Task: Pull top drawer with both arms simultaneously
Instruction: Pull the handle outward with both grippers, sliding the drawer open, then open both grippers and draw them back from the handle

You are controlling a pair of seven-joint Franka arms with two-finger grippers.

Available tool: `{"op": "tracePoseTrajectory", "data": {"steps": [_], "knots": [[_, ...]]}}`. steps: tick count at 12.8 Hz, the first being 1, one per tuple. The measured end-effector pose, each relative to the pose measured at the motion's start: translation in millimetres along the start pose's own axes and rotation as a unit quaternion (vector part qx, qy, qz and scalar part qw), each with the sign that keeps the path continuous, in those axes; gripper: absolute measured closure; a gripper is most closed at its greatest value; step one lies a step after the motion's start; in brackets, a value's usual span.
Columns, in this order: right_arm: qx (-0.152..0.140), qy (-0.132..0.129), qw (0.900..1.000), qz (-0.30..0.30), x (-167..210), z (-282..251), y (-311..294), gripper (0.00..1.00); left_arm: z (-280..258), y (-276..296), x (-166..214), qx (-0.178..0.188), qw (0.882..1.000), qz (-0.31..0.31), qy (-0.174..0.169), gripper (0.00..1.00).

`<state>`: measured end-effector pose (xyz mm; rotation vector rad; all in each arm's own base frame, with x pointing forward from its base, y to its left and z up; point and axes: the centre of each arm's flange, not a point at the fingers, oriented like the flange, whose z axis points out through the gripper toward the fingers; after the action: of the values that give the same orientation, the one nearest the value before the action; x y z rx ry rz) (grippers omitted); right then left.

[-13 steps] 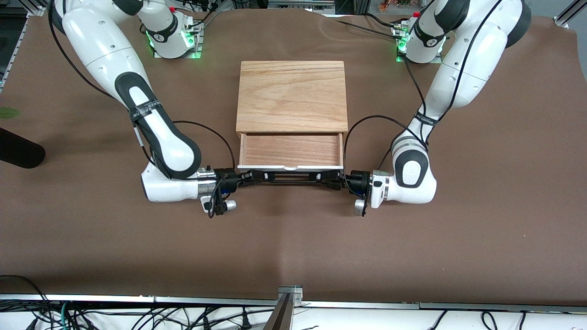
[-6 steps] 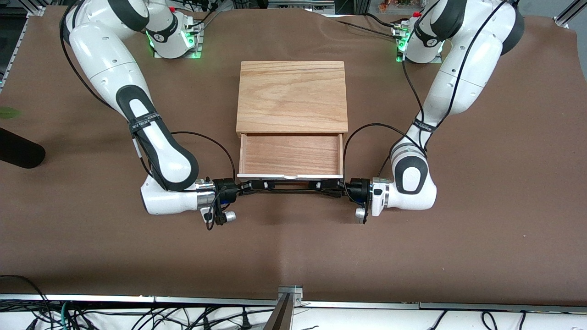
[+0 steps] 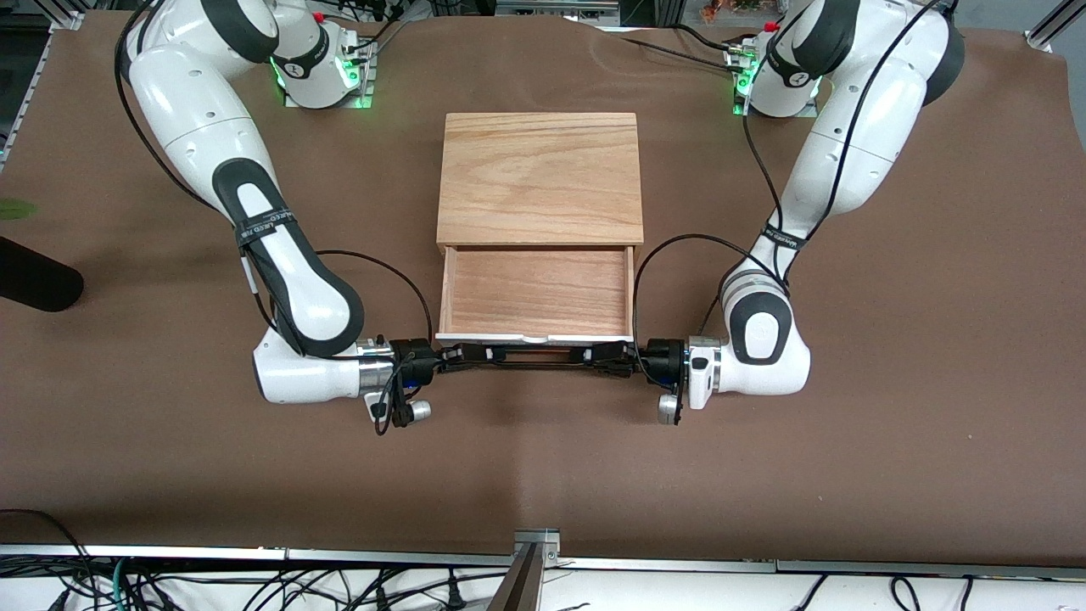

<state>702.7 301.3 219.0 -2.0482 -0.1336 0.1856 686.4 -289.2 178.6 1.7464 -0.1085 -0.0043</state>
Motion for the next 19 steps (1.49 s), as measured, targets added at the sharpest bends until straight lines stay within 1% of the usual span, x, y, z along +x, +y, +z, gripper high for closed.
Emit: {"op": "tracePoseTrajectory", "data": {"steps": [3,4,5,6,7,8,10,11,12,13,14,16,17,18,19], "knots": [[-0.002,0.003,1.0,0.002,1,2,2,0.8,0,-4,0,0.003,1.0,-0.006,0.002,0.82],[-0.009,0.007,1.0,0.003,3,-2,7,0.81,-3,-6,3,0.013,1.0,-0.008,0.013,0.77],[-0.008,0.008,1.0,0.006,3,-3,11,0.81,-9,-7,6,0.019,1.0,-0.007,0.02,0.77],[-0.009,0.009,1.0,0.007,4,-3,13,0.79,-11,-6,7,0.017,1.0,-0.006,0.02,0.7],[-0.012,0.009,1.0,0.007,4,-3,16,0.7,-11,-4,8,0.015,1.0,-0.005,0.02,0.59],[-0.016,0.009,1.0,0.007,4,-3,20,0.58,-10,-2,8,0.014,1.0,-0.004,0.019,0.47],[-0.023,0.009,1.0,0.007,4,-5,26,0.35,-9,-2,8,0.014,1.0,-0.004,0.018,0.24],[-0.025,0.013,1.0,0.008,6,-8,28,0.23,-9,-1,8,0.014,1.0,-0.004,0.018,0.13],[-0.03,0.029,0.999,0.006,11,-18,28,0.12,-9,-1,8,0.013,1.0,-0.004,0.018,0.04],[-0.031,0.041,0.999,0.003,16,-29,27,0.03,-9,-1,8,0.013,1.0,-0.004,0.018,0.0],[-0.03,0.049,0.998,0.0,20,-37,23,0.0,-9,1,9,0.013,1.0,-0.003,0.018,0.0],[-0.028,0.058,0.998,-0.008,25,-47,13,0.0,-12,8,12,0.013,1.0,0.004,0.02,0.0],[-0.028,0.061,0.998,-0.011,26,-52,6,0.0,-15,14,15,0.019,1.0,0.011,0.018,0.0],[-0.028,0.064,0.997,-0.013,27,-57,-2,0.0,-20,21,17,0.034,0.999,0.015,0.008,0.0],[-0.03,0.065,0.997,-0.016,26,-63,-12,0.0,-26,31,19,0.058,0.998,0.014,-0.006,0.0]]}}
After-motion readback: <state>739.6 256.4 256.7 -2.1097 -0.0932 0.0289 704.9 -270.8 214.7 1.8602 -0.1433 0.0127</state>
